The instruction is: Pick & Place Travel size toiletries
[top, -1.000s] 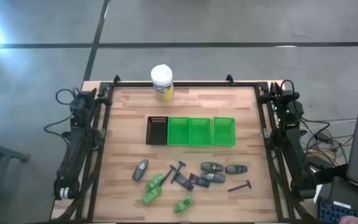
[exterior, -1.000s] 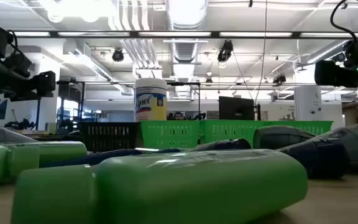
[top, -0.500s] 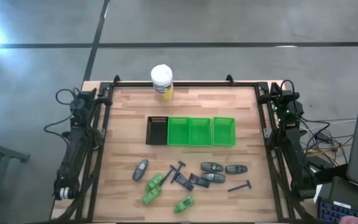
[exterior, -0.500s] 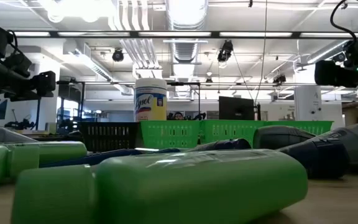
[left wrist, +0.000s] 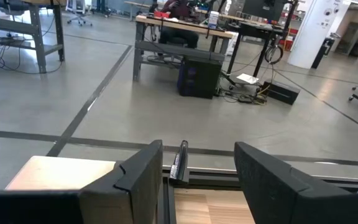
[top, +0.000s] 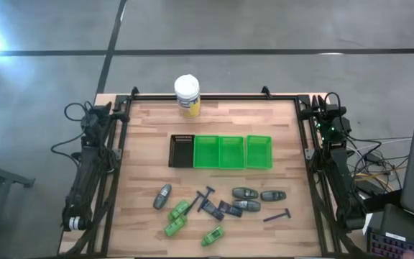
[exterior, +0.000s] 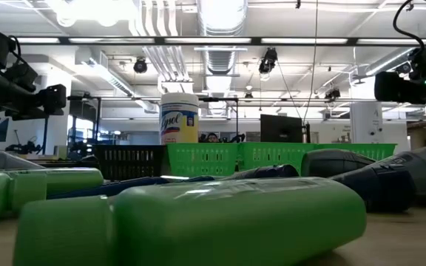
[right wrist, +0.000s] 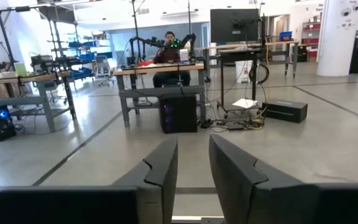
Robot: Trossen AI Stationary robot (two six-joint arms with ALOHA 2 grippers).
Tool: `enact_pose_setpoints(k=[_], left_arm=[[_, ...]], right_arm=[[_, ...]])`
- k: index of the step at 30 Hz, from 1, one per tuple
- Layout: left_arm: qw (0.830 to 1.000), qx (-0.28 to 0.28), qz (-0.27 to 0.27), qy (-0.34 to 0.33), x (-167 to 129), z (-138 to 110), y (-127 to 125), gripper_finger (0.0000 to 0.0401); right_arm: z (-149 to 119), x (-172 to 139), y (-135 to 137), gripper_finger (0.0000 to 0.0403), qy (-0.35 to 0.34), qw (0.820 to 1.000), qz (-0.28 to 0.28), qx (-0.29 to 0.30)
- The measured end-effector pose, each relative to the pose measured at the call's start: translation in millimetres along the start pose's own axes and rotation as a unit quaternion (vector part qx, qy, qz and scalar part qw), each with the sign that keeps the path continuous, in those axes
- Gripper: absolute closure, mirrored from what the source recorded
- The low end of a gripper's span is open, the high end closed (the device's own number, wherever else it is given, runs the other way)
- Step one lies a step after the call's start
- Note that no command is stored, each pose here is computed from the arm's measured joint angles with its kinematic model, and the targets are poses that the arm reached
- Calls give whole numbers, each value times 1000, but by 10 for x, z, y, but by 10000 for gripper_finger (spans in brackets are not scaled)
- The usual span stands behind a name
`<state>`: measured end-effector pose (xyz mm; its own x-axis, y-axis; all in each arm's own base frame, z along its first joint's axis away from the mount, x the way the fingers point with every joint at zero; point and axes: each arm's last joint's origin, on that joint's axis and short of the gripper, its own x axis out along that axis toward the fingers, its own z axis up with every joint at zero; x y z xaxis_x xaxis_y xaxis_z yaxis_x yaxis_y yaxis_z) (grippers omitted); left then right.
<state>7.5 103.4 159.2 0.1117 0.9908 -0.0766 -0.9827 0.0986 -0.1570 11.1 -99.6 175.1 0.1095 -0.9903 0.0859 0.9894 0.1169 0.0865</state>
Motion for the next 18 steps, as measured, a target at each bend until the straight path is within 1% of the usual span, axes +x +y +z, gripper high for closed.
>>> enact_pose_setpoints(k=[18], left_arm=[[1000,0,0,0,0,0,0,197]], right_arm=[[0,0,0,264,0,1000,0,0]])
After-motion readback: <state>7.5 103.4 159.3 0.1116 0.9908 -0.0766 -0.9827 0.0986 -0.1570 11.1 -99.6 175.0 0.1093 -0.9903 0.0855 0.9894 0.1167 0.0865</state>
